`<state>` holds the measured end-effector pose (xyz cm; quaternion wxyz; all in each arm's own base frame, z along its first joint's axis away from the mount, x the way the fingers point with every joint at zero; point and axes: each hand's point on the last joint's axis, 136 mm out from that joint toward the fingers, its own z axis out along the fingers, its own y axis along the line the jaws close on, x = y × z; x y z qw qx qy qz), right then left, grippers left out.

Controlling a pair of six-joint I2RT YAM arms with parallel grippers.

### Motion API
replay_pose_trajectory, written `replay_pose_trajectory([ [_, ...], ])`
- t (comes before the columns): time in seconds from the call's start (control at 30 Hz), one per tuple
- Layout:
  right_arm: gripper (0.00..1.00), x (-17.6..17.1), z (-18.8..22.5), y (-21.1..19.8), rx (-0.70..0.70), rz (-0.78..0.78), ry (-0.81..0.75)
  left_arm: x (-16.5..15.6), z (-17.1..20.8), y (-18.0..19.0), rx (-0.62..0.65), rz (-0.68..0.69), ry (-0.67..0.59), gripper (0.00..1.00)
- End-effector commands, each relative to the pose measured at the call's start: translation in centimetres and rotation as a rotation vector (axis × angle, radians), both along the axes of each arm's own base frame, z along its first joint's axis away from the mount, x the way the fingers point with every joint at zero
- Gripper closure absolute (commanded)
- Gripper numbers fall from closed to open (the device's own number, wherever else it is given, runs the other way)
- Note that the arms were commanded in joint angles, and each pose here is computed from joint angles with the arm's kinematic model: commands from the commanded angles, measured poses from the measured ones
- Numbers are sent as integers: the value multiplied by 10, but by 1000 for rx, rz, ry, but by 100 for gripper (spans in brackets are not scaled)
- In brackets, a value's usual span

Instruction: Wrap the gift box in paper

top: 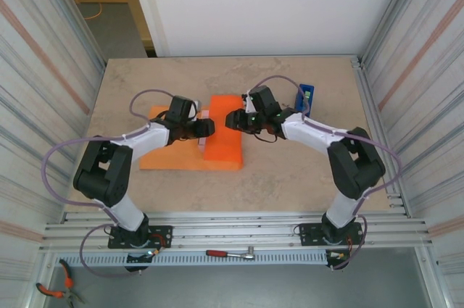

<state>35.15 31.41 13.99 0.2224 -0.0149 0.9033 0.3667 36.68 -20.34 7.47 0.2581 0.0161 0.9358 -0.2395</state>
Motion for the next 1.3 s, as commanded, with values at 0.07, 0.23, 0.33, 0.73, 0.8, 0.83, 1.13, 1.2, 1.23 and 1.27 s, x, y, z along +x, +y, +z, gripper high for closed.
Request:
replay_pose_trajectory([
  [0.07, 47, 2, 0, -47, -135, -180, -76, -29, -17, 0, 22, -3, 91, 45],
  [0.23, 52, -6, -21, -35, -32, -105, 40, -32, -17, -6, 14, 4, 97, 49],
  [0.33, 57, -9, -25, -23, 8, -73, 59, -33, -19, -8, 22, 14, 99, 50],
  [0.73, 80, -6, -28, 6, 25, 33, 99, -32, -21, -14, -15, 51, 102, 54],
  [0.8, 81, -5, -33, 9, 23, 41, 116, -31, -20, -15, -21, 48, 102, 54],
  [0.83, 81, -6, -35, 10, 19, 45, 123, -31, -20, -15, -24, 47, 100, 54],
  [1.13, 84, -14, -64, 3, -19, 35, 175, -25, 1, -20, -55, 26, 68, 48],
  [1.2, 85, -16, -67, 1, -23, 35, 181, -18, 10, -18, -61, 36, 53, 43],
  [1.23, 85, -17, -68, 1, -25, 35, 183, -16, 13, -16, -63, 43, 47, 41],
  [1.27, 85, -17, -69, 0, -26, 33, 185, -12, 17, -15, -65, 50, 39, 38],
])
